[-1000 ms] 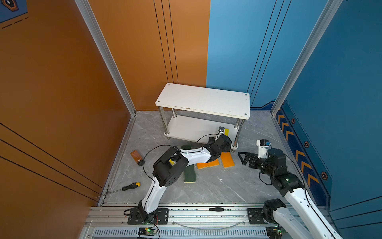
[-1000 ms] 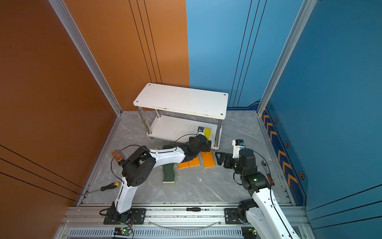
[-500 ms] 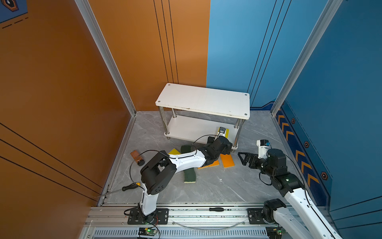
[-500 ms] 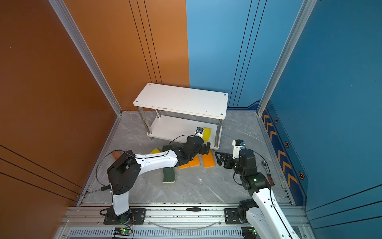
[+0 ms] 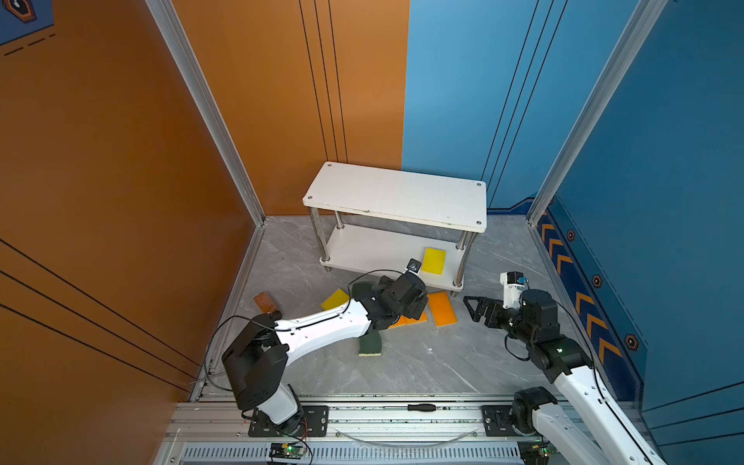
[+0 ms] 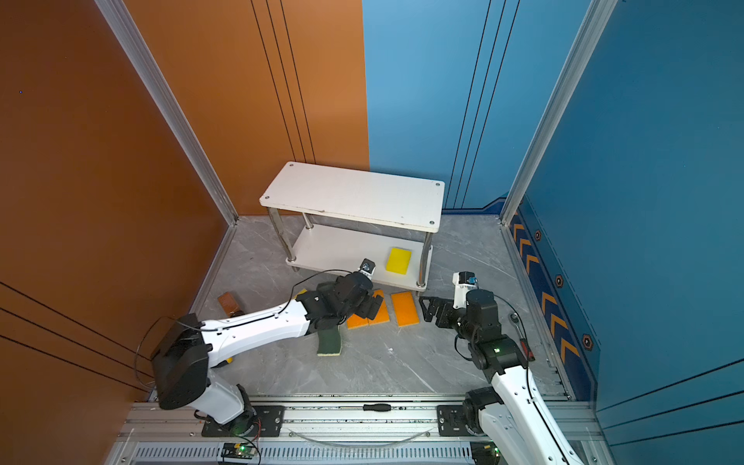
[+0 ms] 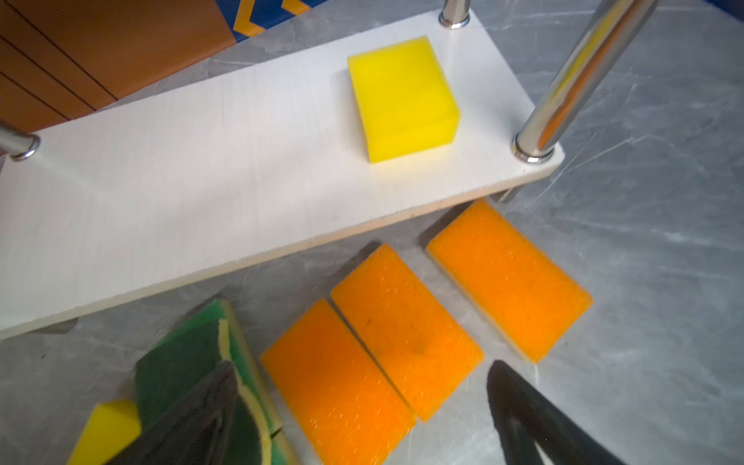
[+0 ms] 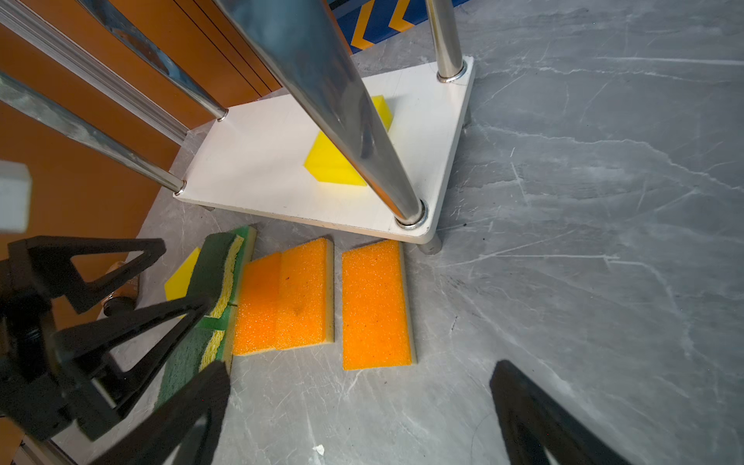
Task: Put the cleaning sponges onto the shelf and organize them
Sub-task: 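Withdraw the left gripper from the shelf toward the remaining sponges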
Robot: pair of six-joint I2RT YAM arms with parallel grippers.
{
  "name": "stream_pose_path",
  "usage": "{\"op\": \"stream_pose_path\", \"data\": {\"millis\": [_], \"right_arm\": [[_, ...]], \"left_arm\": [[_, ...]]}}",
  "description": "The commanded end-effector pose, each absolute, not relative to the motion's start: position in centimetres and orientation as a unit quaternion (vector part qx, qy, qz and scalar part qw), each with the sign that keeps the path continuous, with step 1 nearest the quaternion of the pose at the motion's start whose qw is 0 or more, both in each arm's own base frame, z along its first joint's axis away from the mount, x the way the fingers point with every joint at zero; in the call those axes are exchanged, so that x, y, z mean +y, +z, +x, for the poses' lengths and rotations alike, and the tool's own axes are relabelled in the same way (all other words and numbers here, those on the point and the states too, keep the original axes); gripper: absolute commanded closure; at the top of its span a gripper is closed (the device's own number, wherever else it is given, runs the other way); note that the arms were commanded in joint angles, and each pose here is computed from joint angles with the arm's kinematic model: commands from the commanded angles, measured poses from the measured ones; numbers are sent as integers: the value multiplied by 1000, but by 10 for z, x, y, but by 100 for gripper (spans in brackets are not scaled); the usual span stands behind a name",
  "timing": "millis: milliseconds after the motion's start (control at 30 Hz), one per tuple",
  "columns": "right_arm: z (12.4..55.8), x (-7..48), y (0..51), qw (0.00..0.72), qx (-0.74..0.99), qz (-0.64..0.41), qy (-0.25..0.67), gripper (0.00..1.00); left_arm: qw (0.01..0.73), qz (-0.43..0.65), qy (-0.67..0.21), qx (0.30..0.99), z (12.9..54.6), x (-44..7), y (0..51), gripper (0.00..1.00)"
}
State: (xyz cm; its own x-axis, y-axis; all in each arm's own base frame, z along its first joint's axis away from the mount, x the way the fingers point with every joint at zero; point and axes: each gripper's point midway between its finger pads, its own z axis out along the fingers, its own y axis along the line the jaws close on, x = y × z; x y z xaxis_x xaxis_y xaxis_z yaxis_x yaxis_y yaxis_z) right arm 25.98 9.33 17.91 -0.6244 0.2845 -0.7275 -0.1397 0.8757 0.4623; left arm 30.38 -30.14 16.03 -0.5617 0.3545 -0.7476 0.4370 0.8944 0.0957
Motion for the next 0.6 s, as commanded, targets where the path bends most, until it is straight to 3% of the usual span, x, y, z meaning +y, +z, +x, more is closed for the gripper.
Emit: {"op": "stream_pose_path", "data": {"millis": [0,567], "right_arm": [[259,95,179,426,866,48,258,0],[263,98,182,425,863,54,267,0]], "left_arm": [[374,219,-7,901,290,-256,154,2],[336,107,-41,935,275,-124,152,2]]}}
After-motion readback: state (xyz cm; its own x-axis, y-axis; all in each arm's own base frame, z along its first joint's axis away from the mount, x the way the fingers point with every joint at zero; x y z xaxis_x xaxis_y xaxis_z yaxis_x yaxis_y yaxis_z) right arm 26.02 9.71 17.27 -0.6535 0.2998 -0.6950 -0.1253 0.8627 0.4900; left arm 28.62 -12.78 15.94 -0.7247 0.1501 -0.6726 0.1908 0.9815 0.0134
